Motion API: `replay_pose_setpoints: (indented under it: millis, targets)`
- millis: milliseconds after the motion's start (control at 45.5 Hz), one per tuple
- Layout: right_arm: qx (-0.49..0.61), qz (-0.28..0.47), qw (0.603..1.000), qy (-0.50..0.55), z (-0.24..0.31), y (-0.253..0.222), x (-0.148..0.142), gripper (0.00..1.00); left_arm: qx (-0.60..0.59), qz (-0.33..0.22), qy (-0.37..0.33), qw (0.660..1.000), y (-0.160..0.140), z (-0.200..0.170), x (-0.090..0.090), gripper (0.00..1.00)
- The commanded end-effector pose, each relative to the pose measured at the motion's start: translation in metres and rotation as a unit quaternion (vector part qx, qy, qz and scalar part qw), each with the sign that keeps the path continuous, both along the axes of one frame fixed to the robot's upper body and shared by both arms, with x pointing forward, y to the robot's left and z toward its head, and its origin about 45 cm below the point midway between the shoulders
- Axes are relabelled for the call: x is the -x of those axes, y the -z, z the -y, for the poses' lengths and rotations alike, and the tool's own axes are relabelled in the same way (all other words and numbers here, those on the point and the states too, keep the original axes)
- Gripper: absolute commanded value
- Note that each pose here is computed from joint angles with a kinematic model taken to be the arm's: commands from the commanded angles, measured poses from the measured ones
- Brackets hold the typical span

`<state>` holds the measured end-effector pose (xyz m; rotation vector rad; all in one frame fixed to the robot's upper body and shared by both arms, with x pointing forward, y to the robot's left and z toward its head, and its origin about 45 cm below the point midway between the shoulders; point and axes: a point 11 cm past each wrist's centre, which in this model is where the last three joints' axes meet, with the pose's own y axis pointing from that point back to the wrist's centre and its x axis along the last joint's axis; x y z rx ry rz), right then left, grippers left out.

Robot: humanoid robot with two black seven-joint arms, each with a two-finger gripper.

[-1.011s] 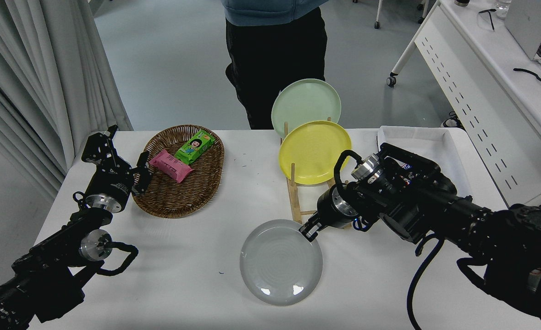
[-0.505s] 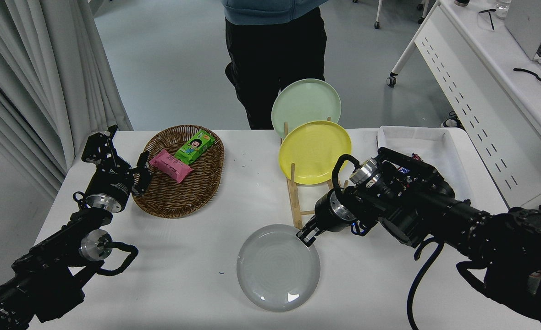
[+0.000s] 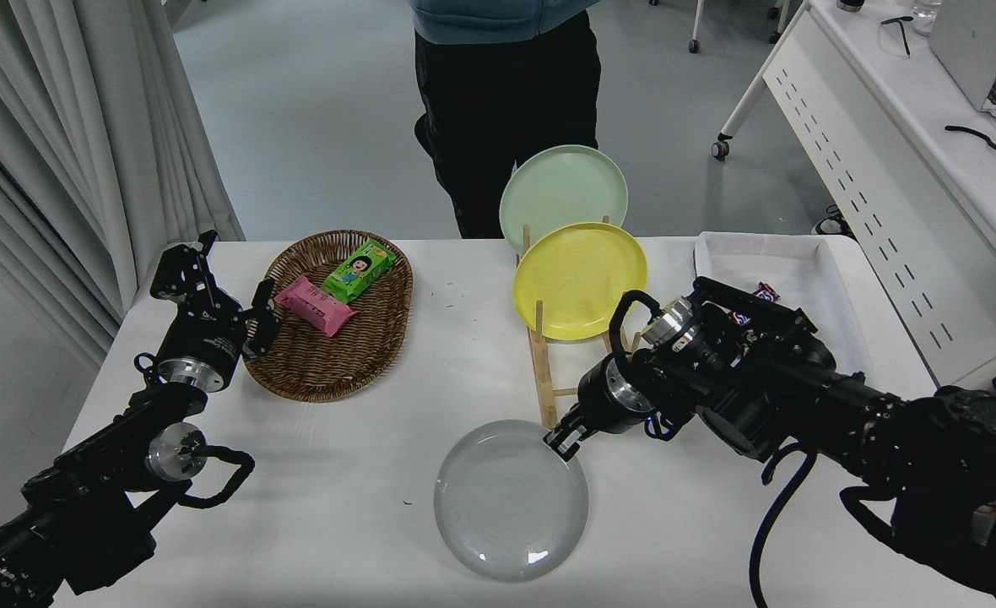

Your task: Place the plate on the table

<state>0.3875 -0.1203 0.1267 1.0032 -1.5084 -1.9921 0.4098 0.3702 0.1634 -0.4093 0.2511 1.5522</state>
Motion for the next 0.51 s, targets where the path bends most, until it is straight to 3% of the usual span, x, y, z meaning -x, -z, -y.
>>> replay_pose_setpoints:
  millis: [0,44,88,154,242,286,484]
  targets:
    - [0.001,0.000,1.000,0.000,0.0002,0.0005,0.0003,0.05,0.000,0.000,0.000,1.000,0.0000,0.0000,0.0000,1.00]
    - [0.001,0.000,1.000,0.000,0.0002,0.0005,0.0003,0.31,0.000,0.000,0.000,1.000,0.0000,0.0000,0.0000,1.00]
    - [0.001,0.000,1.000,0.000,0.0006,0.0006,0.0001,0.49,0.001,0.000,0.000,1.000,0.0000,-0.0001,0.0000,1.00]
    - [0.001,-0.001,1.000,0.001,0.0007,0.0012,0.0005,0.65,0.000,0.000,0.000,1.000,0.0000,0.0000,0.0000,1.00]
    - [0.000,-0.001,1.000,0.000,0.0002,0.0010,0.0008,0.78,0.000,0.000,0.000,1.000,0.0000,0.0000,0.0000,1.00]
    - [-0.002,-0.002,1.000,0.000,-0.0004,0.0009,0.0011,1.00,0.000,0.000,0.000,1.000,0.0000,0.0000,0.0000,1.00]
    - [-0.004,-0.001,1.000,-0.006,-0.0041,-0.0006,0.0025,1.00,0.000,0.000,0.000,1.000,0.0000,0.0000,0.0000,1.00]
